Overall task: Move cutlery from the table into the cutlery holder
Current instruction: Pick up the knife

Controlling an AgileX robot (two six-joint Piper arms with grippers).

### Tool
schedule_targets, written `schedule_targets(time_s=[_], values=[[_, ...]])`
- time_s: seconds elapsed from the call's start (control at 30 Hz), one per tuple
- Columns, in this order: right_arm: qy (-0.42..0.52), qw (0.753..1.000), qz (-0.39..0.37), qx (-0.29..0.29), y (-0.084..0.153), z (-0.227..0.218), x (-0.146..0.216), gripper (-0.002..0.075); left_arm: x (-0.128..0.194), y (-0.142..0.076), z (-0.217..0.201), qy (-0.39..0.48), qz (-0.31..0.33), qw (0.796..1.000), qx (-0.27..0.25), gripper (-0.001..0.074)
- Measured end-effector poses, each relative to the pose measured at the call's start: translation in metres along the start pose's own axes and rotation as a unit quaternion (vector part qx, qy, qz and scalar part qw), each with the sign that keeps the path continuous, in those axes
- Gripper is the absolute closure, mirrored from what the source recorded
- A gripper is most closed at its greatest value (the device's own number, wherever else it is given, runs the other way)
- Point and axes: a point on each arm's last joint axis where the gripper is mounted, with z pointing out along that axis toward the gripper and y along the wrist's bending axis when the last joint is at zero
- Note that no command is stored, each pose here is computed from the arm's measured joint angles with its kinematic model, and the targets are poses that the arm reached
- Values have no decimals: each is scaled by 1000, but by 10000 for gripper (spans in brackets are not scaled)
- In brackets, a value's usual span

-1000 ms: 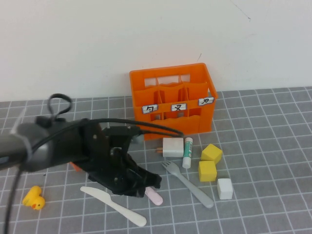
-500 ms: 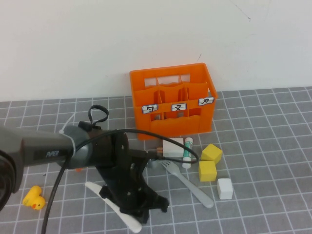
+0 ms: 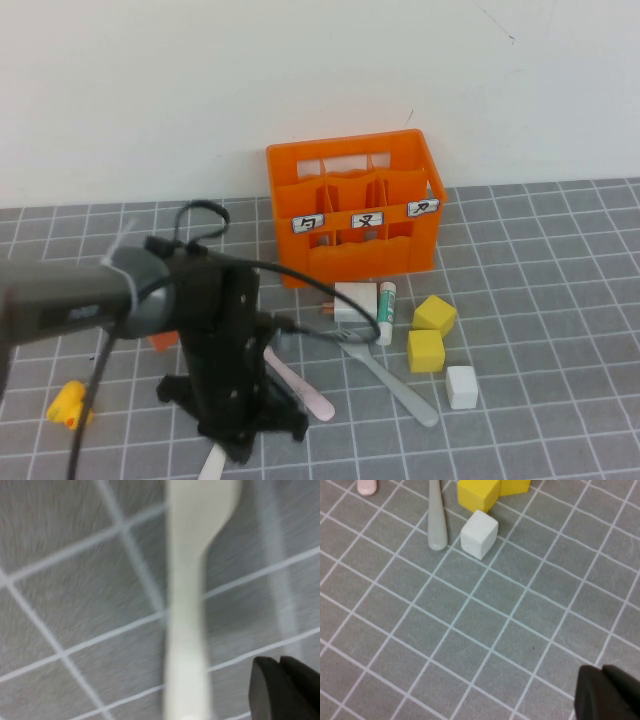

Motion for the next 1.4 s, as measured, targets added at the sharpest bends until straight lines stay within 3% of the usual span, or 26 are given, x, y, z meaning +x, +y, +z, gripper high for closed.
schedule_targets(time_s=[0.27,0.47,0.6,0.87,1.17,1.4], values=[[0,1000,0,0,0,0,0,729,4,-5,-54,-107,-30,993,36,736],[1,1000,0,-2,0,0,0,729,28,2,-76,-164,-23,985,36,736],[2,1000,0,-3,1,0,0,729,44,10,-69,-155,-2,988,7,736],[3,999,-23,-22,4,0,1,729,28,10,-48,-177,11,984,0,727],[-4,994,-74,-78,18,12,-4,729,17,16,-7,-127,8,991,-38,424],[6,986,-122,-112,30,19,-6,729,10,19,17,-121,-8,991,-52,382]])
